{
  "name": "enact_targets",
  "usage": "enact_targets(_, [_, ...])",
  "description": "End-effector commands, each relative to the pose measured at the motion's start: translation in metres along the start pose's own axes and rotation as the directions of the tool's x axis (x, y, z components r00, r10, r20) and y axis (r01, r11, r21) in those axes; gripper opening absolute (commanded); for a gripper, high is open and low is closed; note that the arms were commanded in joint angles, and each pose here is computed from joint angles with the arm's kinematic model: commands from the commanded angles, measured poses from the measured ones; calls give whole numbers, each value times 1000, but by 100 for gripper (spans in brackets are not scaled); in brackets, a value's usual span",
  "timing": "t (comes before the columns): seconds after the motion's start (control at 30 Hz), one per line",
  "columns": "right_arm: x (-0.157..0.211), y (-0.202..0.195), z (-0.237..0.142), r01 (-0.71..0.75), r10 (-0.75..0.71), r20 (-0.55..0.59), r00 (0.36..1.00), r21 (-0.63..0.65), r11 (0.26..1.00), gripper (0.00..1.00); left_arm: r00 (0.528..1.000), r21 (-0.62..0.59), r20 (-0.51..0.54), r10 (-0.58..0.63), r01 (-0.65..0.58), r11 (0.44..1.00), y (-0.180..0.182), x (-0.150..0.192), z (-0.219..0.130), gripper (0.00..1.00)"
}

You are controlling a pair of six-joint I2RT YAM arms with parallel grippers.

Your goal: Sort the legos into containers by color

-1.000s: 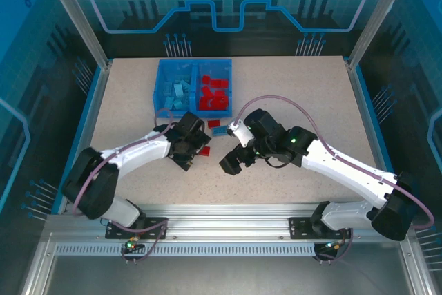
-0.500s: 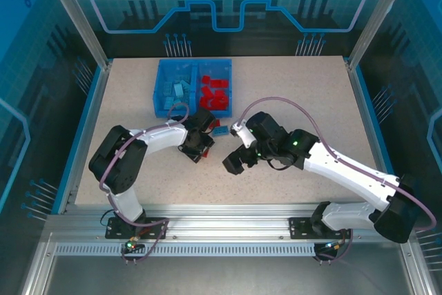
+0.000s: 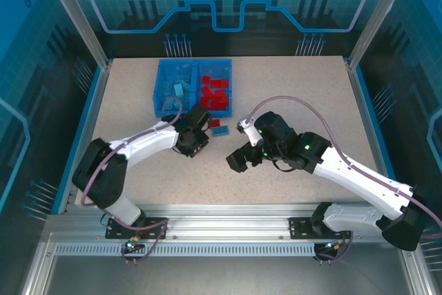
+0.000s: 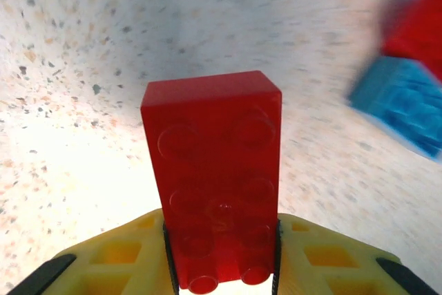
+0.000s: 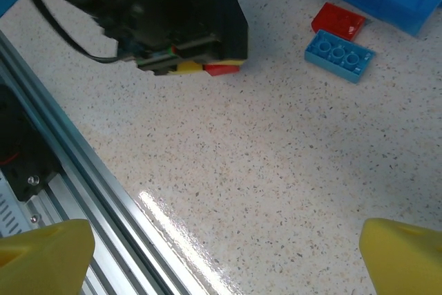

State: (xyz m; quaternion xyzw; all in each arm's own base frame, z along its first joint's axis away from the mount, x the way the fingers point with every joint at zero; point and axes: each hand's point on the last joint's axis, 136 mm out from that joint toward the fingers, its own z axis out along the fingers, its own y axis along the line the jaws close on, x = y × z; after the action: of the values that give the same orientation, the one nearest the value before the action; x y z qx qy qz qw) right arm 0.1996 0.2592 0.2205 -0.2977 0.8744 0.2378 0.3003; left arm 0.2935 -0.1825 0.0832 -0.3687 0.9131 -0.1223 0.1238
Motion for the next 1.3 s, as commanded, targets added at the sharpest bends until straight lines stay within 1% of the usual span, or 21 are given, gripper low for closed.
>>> enact_targets(0.0, [-6,-3,-13,-26,24,52,998,34,999,100,965,91,195,172,-193,977,-36,-27,-63,31])
enact_targets(0.07, [-10,-7,-18,-31,27,79,997,56,998,100,928,121,286,240,-283,951,-57,-42,-82,31])
enact_targets(0.13, [-14,-11,-22,-38,29,101,994,82,996,100,859,114,394,328,-399,910,-83,-59,-98,30])
enact_targets(0.23, [-16,-17,-25,-53,40,119,992,110,993,100,767,26,468,438,-507,861,-118,-85,-101,30])
enact_targets(0.27, [-17,-17,-26,-56,43,120,992,111,992,100,756,0,471,454,-515,857,-126,-95,-98,30])
enact_targets(0.3, [-16,-18,-25,-60,47,117,992,114,992,100,756,-18,464,461,-512,859,-134,-106,-91,30])
enact_targets(0.33, [-16,-18,-25,-66,52,116,992,115,991,100,769,-17,450,455,-502,865,-142,-118,-82,30])
enact_targets(0.4, [-14,-19,-25,-72,59,108,992,117,991,100,791,8,417,447,-495,869,-158,-134,-59,31])
enact_targets(0.5, [-13,-22,-26,-71,59,97,994,130,989,100,802,7,389,454,-495,869,-181,-155,-30,33])
enact_targets(0.6, [-13,-25,-29,-65,52,89,995,151,986,100,816,-46,361,451,-467,883,-186,-173,3,33])
enact_targets(0.67, [-15,-26,-31,-64,51,88,995,154,986,100,825,-47,355,439,-453,890,-192,-180,19,33])
enact_targets(0.77, [-17,-26,-32,-66,52,91,994,155,986,100,826,-27,355,438,-459,888,-202,-182,30,39])
enact_targets(0.8, [-18,-26,-33,-68,54,91,994,155,986,100,825,-18,358,437,-462,887,-205,-182,30,45])
enact_targets(0.83, [-18,-26,-33,-70,57,92,994,155,985,100,825,-8,364,433,-462,887,-208,-183,27,52])
enact_targets(0.9, [-19,-26,-33,-76,62,95,994,153,985,100,823,6,372,430,-465,885,-210,-182,18,57])
enact_targets(1.0, [-19,-25,-34,-91,76,101,992,151,984,100,818,38,392,420,-471,881,-213,-179,-10,60])
enact_targets(1.1, [-19,-26,-34,-116,100,109,989,151,982,100,807,79,423,411,-485,871,-210,-167,-52,62])
enact_targets(1.17, [-18,-28,-33,-137,119,120,986,154,979,100,801,105,437,408,-496,862,-203,-151,-78,62])
enact_targets(1.27, [-14,-38,-32,-189,162,147,976,192,963,100,785,132,458,417,-524,841,-183,-117,-114,62])
